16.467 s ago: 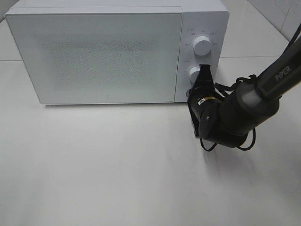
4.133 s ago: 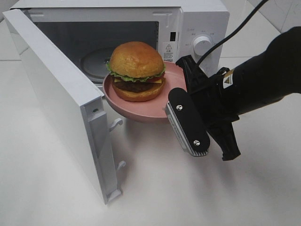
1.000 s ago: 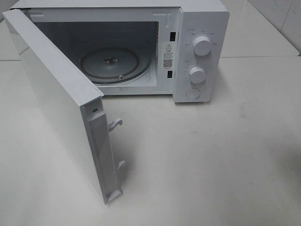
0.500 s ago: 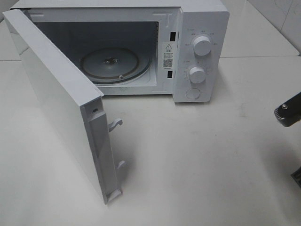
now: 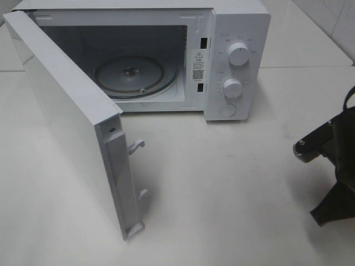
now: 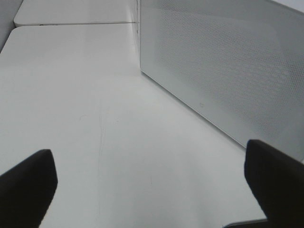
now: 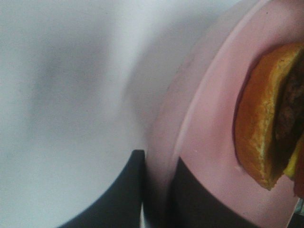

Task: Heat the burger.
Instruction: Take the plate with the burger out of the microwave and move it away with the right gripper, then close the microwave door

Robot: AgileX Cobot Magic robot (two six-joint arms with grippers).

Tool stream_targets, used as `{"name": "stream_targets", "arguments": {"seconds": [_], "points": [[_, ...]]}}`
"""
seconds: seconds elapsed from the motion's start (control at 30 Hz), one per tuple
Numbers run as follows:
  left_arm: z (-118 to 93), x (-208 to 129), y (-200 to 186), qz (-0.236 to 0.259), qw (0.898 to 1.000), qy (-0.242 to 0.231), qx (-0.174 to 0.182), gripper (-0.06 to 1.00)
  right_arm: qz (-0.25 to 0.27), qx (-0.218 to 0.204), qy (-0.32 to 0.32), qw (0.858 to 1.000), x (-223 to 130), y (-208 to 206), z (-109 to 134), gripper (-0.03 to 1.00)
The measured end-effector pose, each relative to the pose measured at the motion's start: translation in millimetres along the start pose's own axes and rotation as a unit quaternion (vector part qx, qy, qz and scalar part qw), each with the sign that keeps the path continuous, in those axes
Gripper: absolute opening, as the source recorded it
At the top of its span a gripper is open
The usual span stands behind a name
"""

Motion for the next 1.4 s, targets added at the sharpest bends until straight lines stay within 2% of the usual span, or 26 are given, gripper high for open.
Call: {"name": "stream_targets", "arguments": {"seconds": [0.63, 0.8, 0.87, 0.9, 0.97, 1.07, 1.1, 1.17, 1.3, 1.33, 1.4], "points": [[0.0, 0.0, 0.0, 0.000, 1.000, 0.000, 0.000, 0.99, 0.015, -0.022, 0.001, 1.000, -3.8, 37.8, 31.7, 0.09], [0.0, 0.0, 0.0, 0.000, 1.000, 0.000, 0.000, 0.99, 0.018, -0.029, -0.005, 0.999, -4.9, 40.7, 32.5, 0.14], [0.0, 0.0, 0.0, 0.000, 1.000, 0.000, 0.000, 0.99, 0.015, -0.038, -0.005, 0.999, -4.0, 39.9, 29.0, 0.25], [0.0, 0.0, 0.0, 0.000, 1.000, 0.000, 0.000, 0.99, 0.015, -0.038, -0.005, 0.999, -4.0, 39.9, 29.0, 0.25], [0.0, 0.0, 0.0, 0.000, 1.000, 0.000, 0.000, 0.99, 0.009, -0.030, 0.006, 1.000, -1.3, 33.8, 26.0, 0.45], [0.0, 0.0, 0.0, 0.000, 1.000, 0.000, 0.000, 0.99, 0.006, -0.027, 0.009, 1.000, -0.2, 31.4, 24.6, 0.48], [0.0, 0.0, 0.0, 0.000, 1.000, 0.000, 0.000, 0.99, 0.001, -0.020, 0.010, 1.000, 1.6, 26.5, 21.8, 0.54], [0.0, 0.0, 0.0, 0.000, 1.000, 0.000, 0.000, 0.99, -0.001, -0.015, 0.010, 1.000, 2.3, 23.7, 20.3, 0.56], [0.0, 0.0, 0.0, 0.000, 1.000, 0.000, 0.000, 0.99, -0.012, 0.030, 0.021, 0.999, 4.5, 3.8, 13.4, 0.60], [0.0, 0.0, 0.0, 0.000, 1.000, 0.000, 0.000, 0.99, -0.012, 0.030, 0.021, 0.999, 4.5, 3.8, 13.4, 0.60], [0.0, 0.0, 0.0, 0.000, 1.000, 0.000, 0.000, 0.99, -0.023, 0.070, 0.022, 0.997, 5.8, -7.5, 14.1, 0.60]]}}
Point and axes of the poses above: a point on each arm's last joint axis where the gripper is mounted, y pointing out along that axis toward the gripper, z along the wrist's bending axis when the last joint is at zero, x = y × z, the point moved 6 cm from there along y, pointing out along that axis toward the gripper, and after that the axes turned 9 degrees about y, right-handed, at the moved point
